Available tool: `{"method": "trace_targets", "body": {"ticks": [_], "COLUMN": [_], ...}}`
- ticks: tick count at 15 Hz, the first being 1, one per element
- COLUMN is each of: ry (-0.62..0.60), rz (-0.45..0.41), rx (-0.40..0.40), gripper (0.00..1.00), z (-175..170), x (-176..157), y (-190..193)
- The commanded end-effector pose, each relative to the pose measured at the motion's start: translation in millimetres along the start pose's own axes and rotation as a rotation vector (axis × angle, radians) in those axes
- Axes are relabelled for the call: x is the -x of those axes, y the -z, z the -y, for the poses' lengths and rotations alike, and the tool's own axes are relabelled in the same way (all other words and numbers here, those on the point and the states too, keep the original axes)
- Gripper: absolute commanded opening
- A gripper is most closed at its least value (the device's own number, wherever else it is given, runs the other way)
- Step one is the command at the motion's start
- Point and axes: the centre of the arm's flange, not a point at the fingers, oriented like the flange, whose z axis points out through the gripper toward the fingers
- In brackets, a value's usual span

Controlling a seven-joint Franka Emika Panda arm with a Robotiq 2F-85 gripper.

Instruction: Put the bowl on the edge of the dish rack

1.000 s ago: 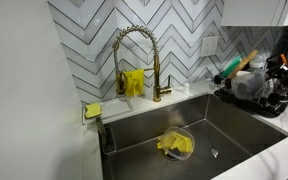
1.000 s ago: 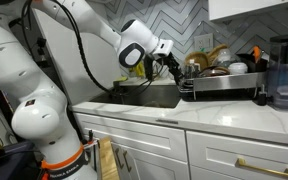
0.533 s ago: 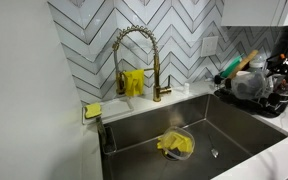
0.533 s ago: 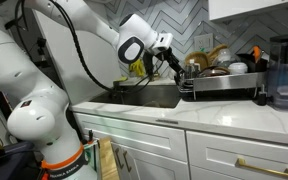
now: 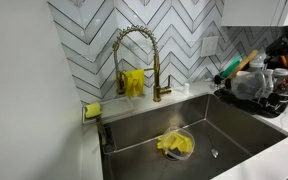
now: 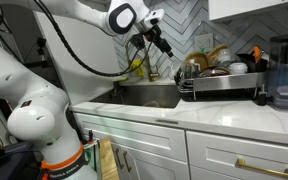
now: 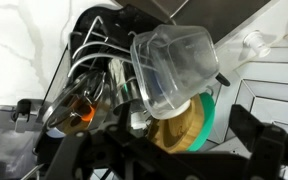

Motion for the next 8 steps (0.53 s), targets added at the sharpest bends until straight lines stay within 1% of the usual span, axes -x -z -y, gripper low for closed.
{"method": "trace_targets", "body": {"ticks": [1,5,8], "ry": [0.133,0.221,0.278], "rz": [0.059,0.092,0.092], "rx": [0.054,0.097,0.12], "gripper": [1.0,1.0,1.0], "z": [16,29,38], "x": [-15,-23,-26], "y": [33,50,61]}}
